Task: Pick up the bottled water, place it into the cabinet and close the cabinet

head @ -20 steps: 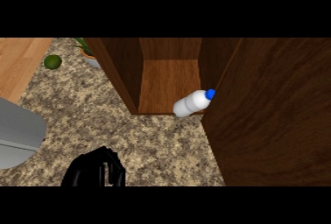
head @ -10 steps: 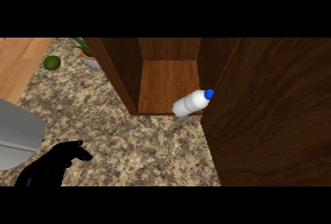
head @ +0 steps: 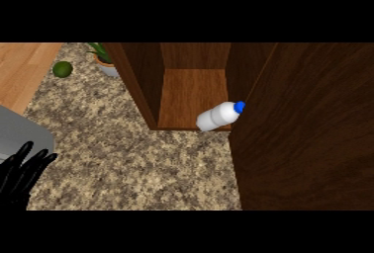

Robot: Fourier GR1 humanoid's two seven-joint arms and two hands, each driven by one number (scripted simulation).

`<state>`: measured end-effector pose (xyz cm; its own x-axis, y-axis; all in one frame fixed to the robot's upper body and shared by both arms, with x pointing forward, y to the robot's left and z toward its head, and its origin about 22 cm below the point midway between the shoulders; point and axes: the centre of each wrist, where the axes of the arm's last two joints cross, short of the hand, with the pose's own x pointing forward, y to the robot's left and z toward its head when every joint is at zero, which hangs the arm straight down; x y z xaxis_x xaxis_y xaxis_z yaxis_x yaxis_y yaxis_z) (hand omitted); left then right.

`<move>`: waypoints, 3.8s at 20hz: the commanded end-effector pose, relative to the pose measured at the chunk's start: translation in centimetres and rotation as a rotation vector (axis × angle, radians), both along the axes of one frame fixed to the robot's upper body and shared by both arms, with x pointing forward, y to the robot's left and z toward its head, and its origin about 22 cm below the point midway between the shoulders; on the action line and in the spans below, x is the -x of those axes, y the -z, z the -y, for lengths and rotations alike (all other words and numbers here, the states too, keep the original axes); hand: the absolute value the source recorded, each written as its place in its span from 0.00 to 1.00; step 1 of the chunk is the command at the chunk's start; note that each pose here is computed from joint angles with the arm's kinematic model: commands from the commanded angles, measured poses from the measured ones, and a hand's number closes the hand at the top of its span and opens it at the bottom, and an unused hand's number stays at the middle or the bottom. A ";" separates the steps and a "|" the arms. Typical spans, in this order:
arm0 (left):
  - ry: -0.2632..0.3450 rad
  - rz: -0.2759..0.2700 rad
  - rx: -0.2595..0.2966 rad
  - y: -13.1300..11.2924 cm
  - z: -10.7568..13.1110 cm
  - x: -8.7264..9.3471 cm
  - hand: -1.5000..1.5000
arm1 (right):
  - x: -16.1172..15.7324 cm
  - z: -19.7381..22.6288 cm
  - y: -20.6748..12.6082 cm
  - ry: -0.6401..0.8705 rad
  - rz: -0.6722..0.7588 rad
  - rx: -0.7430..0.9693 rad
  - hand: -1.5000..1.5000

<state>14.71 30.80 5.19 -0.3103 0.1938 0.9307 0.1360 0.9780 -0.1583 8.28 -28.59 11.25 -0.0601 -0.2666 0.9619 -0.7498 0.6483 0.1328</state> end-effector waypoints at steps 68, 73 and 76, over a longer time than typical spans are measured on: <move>-0.033 -0.008 0.006 -3.7 -14.8 10.2 0.00 | -25.9 -24.7 -6.8 -0.392 -0.289 0.143 1.00; -0.047 -0.003 0.005 -3.3 -15.7 10.2 0.00 | -28.7 -23.0 -6.4 -0.297 -0.277 0.104 1.00; -0.055 0.010 -0.005 -4.7 -15.4 8.8 0.00 | -30.0 -21.2 -6.4 -0.261 -0.190 0.113 1.00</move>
<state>4.80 46.24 9.38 -0.3025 0.1678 0.9382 0.0806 0.9854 -0.1502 35.92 -4.96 18.80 0.2229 -0.1187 0.9676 -0.8873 0.3863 0.2519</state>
